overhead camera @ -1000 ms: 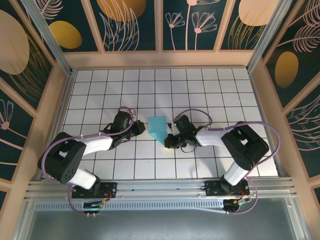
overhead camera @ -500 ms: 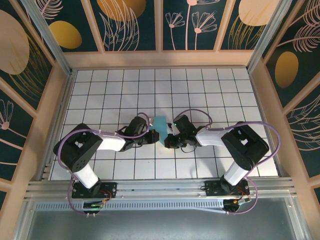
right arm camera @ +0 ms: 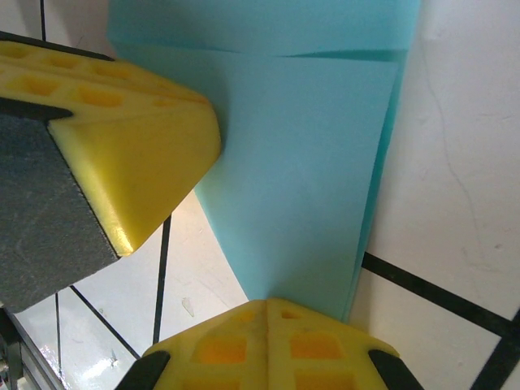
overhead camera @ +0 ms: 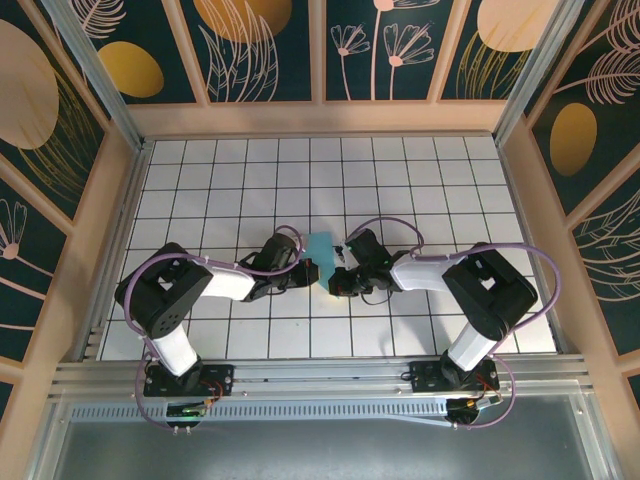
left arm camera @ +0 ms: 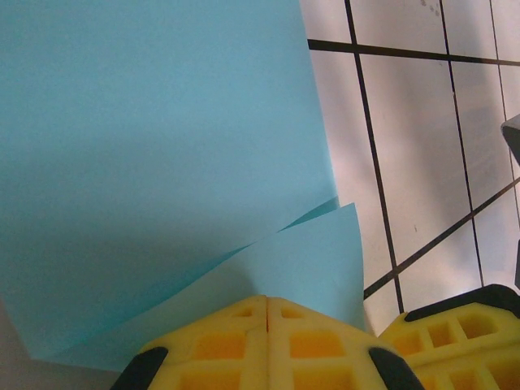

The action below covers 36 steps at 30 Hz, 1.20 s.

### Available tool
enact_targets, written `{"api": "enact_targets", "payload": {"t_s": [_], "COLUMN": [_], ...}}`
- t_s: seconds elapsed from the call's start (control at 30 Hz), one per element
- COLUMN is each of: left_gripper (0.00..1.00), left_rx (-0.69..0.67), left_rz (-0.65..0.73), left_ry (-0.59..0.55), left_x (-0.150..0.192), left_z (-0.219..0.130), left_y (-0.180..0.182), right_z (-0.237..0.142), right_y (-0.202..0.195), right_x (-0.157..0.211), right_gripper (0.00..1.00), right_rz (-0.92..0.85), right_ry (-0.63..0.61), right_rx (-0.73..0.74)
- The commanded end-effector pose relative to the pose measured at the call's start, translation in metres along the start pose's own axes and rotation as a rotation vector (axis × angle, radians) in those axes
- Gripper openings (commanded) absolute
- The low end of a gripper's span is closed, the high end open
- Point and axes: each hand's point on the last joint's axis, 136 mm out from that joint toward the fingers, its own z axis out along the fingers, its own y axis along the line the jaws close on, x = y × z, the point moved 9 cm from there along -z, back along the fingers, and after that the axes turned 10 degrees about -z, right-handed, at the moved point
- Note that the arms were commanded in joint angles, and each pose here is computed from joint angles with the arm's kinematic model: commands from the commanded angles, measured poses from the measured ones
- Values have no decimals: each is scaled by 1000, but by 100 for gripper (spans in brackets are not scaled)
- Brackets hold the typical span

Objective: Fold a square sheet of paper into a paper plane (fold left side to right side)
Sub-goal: Third fold the triangle at the center of the table.

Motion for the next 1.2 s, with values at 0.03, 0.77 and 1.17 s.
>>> {"api": "enact_targets", "payload": {"t_s": [0.03,0.77,1.17], "left_gripper": [0,0,0], "left_rx": [-98,-143,-175], "left_rz": [-21,-11,-16], "left_ry": [4,2,0], "left_x": [9,10,10], "left_z": [4,3,4], "left_y": [23,29,32], "right_z": [3,8,21], "right_y": [-7,19,4], "right_x": [12,-26,-8], "right_gripper": [0,0,0], "right_rz": [25,-45,-10], "right_ry": [85,-26,51], "right_rx": [84,-23,39]}}
